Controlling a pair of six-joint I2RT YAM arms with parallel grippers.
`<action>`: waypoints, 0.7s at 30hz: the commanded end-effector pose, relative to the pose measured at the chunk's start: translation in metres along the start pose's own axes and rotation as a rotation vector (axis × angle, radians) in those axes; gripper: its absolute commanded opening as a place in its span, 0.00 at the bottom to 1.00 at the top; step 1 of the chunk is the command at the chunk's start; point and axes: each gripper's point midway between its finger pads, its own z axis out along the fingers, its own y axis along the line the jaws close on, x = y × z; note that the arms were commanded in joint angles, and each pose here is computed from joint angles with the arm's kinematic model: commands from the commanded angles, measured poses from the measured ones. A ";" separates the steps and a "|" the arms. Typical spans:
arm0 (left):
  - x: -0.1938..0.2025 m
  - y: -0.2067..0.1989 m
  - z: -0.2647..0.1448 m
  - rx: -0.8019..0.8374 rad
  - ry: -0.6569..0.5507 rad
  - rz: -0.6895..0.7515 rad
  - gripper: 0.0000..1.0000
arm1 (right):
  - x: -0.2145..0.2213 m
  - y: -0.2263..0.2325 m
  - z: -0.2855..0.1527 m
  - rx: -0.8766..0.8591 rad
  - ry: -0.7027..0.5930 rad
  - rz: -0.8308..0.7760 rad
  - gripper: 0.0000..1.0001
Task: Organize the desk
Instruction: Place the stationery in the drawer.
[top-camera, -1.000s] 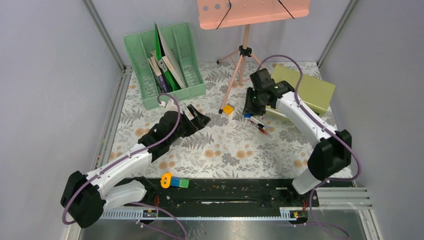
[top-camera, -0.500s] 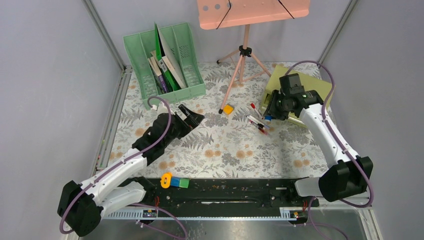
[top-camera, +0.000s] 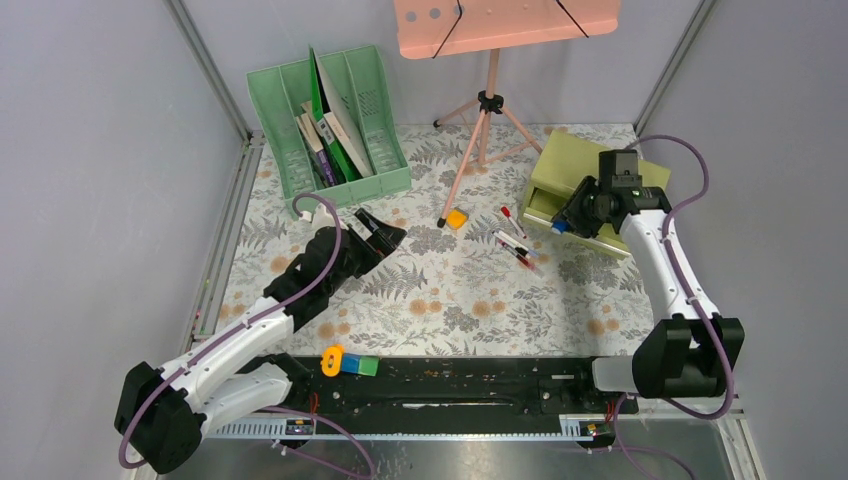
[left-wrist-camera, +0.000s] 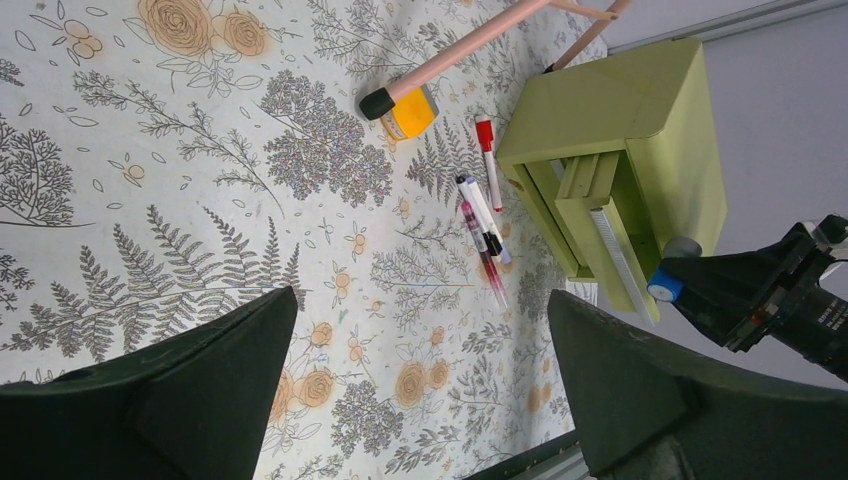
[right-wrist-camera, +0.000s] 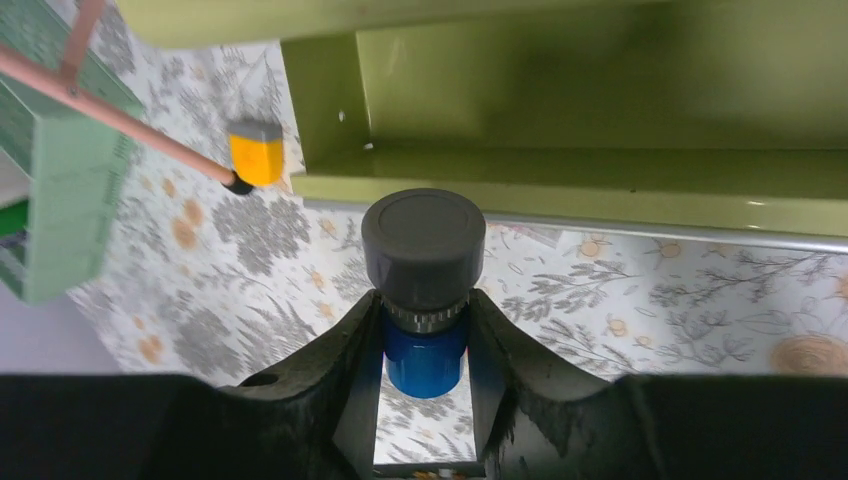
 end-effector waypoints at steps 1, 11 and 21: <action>-0.009 0.000 -0.001 0.000 -0.047 -0.009 0.99 | -0.026 0.016 0.005 -0.094 -0.073 0.193 0.00; -0.013 0.004 -0.002 -0.012 -0.071 0.002 0.99 | -0.048 0.007 0.021 -0.058 -0.146 0.388 0.00; -0.015 0.007 -0.001 -0.019 -0.078 0.013 0.99 | -0.051 -0.001 0.037 -0.074 -0.179 0.521 0.02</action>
